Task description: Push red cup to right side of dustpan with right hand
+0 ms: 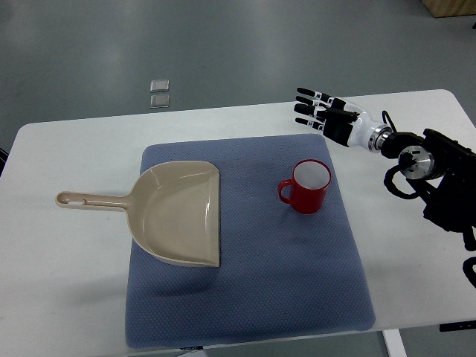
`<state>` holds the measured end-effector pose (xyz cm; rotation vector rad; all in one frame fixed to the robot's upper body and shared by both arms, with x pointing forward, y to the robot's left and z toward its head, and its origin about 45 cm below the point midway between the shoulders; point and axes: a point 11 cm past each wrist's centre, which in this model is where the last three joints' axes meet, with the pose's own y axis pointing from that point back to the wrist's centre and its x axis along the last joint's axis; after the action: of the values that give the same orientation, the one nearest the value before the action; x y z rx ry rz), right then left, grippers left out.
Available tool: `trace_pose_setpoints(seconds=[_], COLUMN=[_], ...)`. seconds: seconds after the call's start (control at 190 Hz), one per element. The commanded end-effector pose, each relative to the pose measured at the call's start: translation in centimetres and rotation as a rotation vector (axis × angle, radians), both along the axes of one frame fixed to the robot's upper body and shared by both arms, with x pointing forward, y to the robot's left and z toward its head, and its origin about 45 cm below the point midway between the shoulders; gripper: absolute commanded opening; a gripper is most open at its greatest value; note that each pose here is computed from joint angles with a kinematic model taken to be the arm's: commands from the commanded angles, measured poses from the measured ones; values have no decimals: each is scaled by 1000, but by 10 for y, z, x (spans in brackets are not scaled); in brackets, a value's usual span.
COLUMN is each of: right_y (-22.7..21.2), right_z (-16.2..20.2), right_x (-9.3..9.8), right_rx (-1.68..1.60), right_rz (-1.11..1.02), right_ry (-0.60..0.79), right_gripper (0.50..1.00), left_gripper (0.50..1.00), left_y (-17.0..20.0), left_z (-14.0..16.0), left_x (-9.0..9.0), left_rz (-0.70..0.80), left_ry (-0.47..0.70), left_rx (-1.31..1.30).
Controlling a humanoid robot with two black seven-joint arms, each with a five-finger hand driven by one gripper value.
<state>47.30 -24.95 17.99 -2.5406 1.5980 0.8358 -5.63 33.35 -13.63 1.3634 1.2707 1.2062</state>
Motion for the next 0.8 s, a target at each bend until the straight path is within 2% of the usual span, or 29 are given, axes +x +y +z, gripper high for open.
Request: trace_pose_setpoints(seconds=[0.0,0.664,0.795], right_y=[1,-8,-29], right_z=[0,13,19], right_x=[0,7,8], right_rx=[2,-11,-36], right_rz=[2,-14,-39], right_ry=[-1,-32,-42], right_gripper=[936,936,936], left_gripper=[1000,1000,1000], left_y=[0,2,2], left_z=[0,0,0], left_x=[0,1,1], left_rz=[-1,-2,-3], left_ry=[-4,-9,-8], left_rx=[1,5,7])
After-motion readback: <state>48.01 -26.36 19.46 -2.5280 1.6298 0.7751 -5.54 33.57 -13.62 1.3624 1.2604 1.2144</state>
